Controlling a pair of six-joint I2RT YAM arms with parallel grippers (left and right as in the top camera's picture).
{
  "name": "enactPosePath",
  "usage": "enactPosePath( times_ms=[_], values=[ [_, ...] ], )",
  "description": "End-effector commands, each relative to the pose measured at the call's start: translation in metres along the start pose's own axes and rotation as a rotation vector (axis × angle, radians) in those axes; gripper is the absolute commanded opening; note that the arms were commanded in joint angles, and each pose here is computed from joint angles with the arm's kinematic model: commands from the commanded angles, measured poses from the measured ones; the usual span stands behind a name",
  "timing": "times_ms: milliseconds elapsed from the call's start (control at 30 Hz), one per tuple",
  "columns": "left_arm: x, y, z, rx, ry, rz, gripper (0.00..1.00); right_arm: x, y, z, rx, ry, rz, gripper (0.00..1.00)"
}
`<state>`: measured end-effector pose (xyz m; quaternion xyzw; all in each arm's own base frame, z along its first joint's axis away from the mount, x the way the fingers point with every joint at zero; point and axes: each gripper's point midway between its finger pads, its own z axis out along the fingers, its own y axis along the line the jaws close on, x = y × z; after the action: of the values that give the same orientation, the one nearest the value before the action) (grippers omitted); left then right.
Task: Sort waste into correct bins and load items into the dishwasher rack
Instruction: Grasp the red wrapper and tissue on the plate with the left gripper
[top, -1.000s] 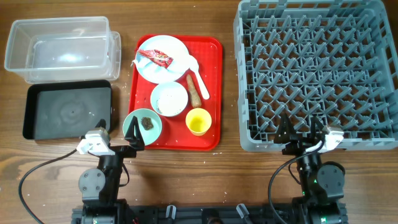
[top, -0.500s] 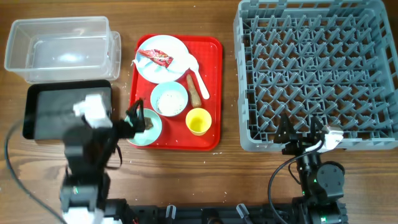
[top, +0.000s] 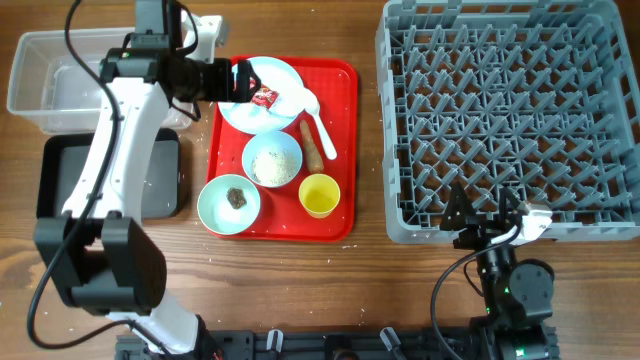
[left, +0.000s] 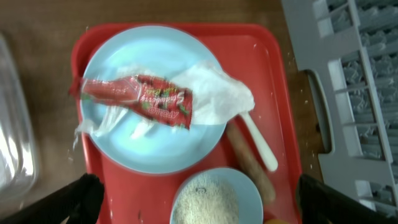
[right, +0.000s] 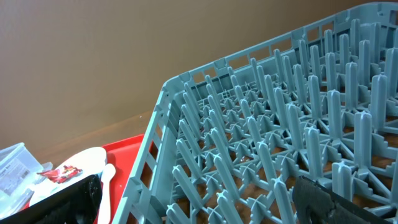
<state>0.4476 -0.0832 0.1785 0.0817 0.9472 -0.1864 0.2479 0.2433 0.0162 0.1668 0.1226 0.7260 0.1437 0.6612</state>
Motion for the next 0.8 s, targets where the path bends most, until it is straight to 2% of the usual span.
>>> enactPosePath(
  times_ms=[0, 133, 233, 533, 633, 700, 767],
  values=[
    [-0.021, -0.005, 0.023, 0.003, -0.055, 0.183, 1.0, -0.002, 0.005, -0.001, -0.025, -0.005, -0.017, 1.0],
    [-0.018, 0.019, 0.067, -0.146, -0.012, 0.208, 1.0, -0.002, 0.005, -0.001, -0.024, -0.004, -0.017, 1.0],
    [0.001, 0.03, 0.104, -0.153, 0.062, 0.2, 1.0, -0.002, 0.005, -0.001, -0.025, -0.004, -0.018, 1.0],
    [0.031, 0.049, 0.171, -0.144, 0.138, 0.188, 0.98, -0.002, 0.005, -0.001, -0.025, -0.004, -0.018, 1.0],
    [0.042, 0.053, 0.183, -0.141, 0.168, 0.182, 0.82, -0.002, 0.005, -0.001, -0.025, -0.004, -0.018, 1.0],
    [0.045, 0.054, 0.185, -0.14, 0.176, 0.18, 0.57, -0.002, 0.005, -0.001, -0.024, -0.004, -0.017, 1.0],
    [0.044, 0.053, 0.185, -0.14, 0.174, 0.179, 0.24, -0.002, 0.005, -0.001, -0.025, -0.005, -0.017, 1.0]
  ],
)
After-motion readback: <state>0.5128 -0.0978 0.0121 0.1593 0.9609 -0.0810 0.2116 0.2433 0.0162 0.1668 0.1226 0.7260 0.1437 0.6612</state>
